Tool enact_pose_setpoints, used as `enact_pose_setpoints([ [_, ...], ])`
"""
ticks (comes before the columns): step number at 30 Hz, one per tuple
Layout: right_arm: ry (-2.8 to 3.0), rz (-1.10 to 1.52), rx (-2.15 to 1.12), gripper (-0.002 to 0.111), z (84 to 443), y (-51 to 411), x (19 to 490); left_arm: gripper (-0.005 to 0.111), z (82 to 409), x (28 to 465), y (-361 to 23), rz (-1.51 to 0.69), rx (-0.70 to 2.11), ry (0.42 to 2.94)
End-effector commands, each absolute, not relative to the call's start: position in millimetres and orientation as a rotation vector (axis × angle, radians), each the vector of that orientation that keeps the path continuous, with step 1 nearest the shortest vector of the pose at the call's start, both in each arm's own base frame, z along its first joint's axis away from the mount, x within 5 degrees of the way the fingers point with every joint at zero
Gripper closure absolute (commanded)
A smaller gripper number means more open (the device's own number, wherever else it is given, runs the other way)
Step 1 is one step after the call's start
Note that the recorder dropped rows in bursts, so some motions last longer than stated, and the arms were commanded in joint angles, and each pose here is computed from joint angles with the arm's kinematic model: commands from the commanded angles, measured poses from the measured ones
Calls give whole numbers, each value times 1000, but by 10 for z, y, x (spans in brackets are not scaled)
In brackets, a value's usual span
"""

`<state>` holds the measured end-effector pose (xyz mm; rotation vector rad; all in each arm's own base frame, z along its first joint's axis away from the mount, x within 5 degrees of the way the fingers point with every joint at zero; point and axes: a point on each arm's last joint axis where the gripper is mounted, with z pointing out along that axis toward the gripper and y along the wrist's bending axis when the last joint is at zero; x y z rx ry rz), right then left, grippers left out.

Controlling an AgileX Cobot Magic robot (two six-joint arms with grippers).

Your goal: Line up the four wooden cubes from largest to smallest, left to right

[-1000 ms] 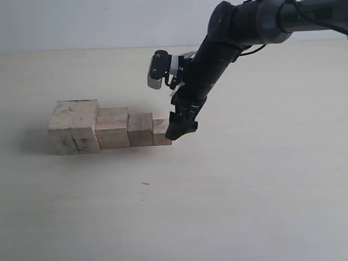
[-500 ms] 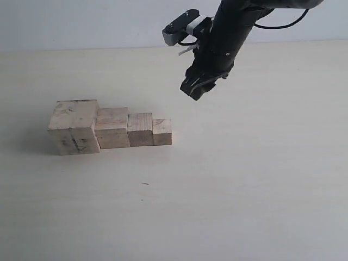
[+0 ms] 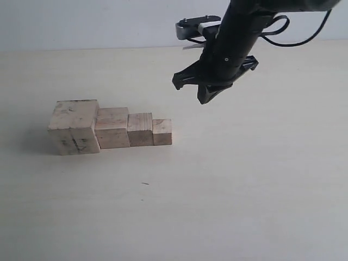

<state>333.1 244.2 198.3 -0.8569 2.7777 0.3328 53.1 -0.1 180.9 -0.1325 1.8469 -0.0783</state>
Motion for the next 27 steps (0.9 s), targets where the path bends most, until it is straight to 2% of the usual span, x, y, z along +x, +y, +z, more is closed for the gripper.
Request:
enact_pose_setpoints([
  [1,2654,452,-775,108,2221,2243,3010,107,1809,531,-3,-82,-126,1839],
  [5,2580,623,-612,108,2512,2120,2721,107,1809,531,-3,-82,-126,1839],
  [9,2494,680,-602,108,2868,2010,2526,107,1809,531,-3,-82,-126,1839],
  [16,2146,701,-459,108,3401,1897,2512,107,1809,531,-3,-82,-126,1839],
  [27,1972,394,-591,108,3663,1608,2472,107,1809,531,-2,-80,-128,1839],
])
